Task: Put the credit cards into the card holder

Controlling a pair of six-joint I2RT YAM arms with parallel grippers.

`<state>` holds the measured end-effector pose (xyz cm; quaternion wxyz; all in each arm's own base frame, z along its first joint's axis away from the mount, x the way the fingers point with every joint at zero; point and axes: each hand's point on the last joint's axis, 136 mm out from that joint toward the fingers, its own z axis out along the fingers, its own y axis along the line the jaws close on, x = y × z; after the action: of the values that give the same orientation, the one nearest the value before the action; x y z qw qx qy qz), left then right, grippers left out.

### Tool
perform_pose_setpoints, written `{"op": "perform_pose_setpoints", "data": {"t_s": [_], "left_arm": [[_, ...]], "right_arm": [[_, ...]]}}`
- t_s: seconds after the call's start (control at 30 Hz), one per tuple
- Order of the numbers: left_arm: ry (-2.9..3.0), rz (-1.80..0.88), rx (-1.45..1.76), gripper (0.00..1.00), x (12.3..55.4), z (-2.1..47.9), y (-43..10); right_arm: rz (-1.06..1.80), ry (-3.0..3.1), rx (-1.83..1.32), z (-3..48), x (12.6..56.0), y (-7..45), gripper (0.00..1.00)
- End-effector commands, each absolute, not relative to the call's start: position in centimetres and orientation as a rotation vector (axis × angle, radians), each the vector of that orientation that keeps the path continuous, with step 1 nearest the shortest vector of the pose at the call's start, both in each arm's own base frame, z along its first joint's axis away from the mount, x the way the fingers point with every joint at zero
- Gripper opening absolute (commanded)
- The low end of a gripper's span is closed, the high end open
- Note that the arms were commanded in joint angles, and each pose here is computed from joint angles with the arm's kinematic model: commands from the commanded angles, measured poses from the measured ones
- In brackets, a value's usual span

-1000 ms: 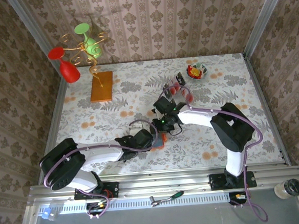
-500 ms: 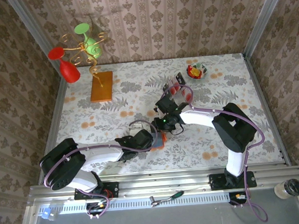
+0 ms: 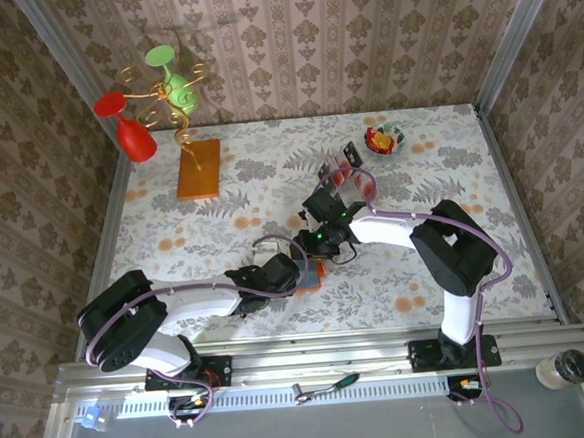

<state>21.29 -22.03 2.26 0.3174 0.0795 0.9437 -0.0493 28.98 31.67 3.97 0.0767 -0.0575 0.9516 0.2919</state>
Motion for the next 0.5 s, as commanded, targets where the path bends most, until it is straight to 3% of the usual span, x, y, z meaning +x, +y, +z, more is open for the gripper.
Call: {"op": "perform_pose_setpoints", "data": {"t_s": [0.0,0.27,0.47], "left_arm": [[2.496,-0.076,0.23,0.9,20.8,1.9,-21.1],[2.393,-0.127,0.199,0.99,22.1,7.1,-20.9],[2.343,-0.177,0.105,1.0,22.5,9.6,-18.2]], "right_arm": [[0.934,2.874,-0.165,3.8,28.2,32.0,0.45],[1.031,2.839,-0.175,6.2,27.6,33.3,0.5],[1.061,2.831,-0.213,7.4,26.5,34.9,0.54]]}}
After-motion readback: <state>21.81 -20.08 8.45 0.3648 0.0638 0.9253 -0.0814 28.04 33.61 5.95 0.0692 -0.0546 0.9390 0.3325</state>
